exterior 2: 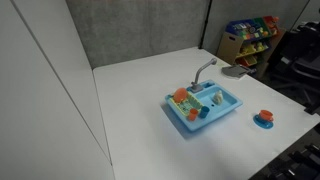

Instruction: Place the blue cup on the table

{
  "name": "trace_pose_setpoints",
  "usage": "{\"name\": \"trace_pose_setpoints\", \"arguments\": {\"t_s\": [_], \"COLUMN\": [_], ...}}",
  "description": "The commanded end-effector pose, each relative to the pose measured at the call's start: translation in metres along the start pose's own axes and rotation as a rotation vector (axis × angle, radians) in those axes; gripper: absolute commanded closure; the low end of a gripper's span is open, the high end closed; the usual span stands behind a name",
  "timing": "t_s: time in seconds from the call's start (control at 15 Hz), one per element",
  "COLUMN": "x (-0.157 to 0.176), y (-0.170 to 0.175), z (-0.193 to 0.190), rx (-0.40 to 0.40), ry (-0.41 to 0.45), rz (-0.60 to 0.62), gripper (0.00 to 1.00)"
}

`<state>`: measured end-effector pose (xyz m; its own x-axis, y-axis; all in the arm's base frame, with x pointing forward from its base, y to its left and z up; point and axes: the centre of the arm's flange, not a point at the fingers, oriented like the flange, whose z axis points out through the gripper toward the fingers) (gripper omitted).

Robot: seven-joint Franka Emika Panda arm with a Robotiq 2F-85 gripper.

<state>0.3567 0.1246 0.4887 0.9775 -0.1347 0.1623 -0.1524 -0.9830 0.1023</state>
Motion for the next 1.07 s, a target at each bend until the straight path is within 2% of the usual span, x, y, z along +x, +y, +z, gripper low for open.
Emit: {"name": "trace_pose_setpoints", "arguments": {"t_s": [0.0,0.6,1.0], "x": [0.0,0.0,0.042], "y": [0.0,0.0,-0.017], "z": [0.0,0.0,-0.008], "rx": [0.0,0.0,-0.058], "ry": [0.0,0.0,-0.097], "rz": [0.0,0.0,-0.061], "gripper": [0.0,0.0,0.0]}}
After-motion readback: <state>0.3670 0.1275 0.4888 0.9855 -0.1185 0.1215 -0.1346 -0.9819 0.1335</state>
